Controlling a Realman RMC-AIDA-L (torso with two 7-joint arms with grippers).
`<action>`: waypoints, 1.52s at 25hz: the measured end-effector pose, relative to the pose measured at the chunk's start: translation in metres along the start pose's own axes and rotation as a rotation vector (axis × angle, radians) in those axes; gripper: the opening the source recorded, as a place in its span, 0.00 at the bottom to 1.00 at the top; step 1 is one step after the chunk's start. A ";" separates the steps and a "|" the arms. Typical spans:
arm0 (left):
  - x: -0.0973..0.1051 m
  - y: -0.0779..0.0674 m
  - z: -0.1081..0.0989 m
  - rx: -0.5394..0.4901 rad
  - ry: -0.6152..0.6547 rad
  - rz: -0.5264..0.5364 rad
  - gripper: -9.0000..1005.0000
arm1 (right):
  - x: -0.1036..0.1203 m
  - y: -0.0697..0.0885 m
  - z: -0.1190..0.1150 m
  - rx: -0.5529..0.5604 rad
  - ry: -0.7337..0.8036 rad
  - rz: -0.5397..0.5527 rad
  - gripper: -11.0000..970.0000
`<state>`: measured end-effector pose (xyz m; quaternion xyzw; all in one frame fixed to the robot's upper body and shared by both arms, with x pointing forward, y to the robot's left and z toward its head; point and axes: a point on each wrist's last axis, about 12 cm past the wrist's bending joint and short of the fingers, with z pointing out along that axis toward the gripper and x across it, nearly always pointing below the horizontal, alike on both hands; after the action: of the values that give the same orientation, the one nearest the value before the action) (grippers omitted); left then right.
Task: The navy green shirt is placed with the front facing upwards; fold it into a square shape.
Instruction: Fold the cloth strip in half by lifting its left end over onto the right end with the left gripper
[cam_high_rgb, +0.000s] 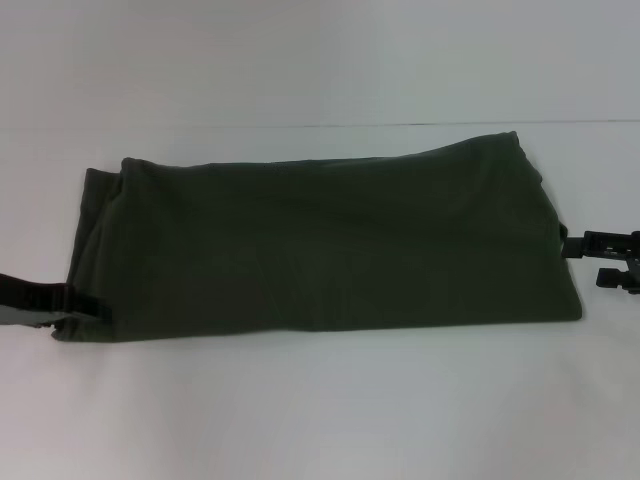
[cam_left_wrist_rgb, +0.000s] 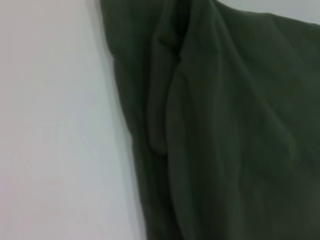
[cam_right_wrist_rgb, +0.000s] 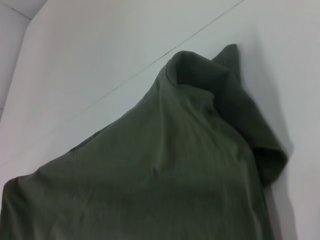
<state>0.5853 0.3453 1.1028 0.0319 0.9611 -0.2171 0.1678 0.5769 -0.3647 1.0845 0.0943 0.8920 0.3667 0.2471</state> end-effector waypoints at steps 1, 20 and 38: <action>0.000 0.001 0.000 -0.006 0.001 0.001 0.61 | 0.000 0.000 0.000 0.000 -0.001 0.000 0.97; -0.004 -0.003 0.004 -0.059 0.018 0.071 0.09 | -0.001 0.002 0.000 -0.009 -0.002 0.006 0.97; -0.012 -0.006 -0.001 -0.055 -0.003 0.083 0.07 | -0.051 0.036 -0.026 0.133 0.168 -0.012 0.97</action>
<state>0.5959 0.3404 1.1101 0.0668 0.9643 -0.1833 0.1791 0.6075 -0.3727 1.1447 0.0738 0.9325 0.3117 0.1667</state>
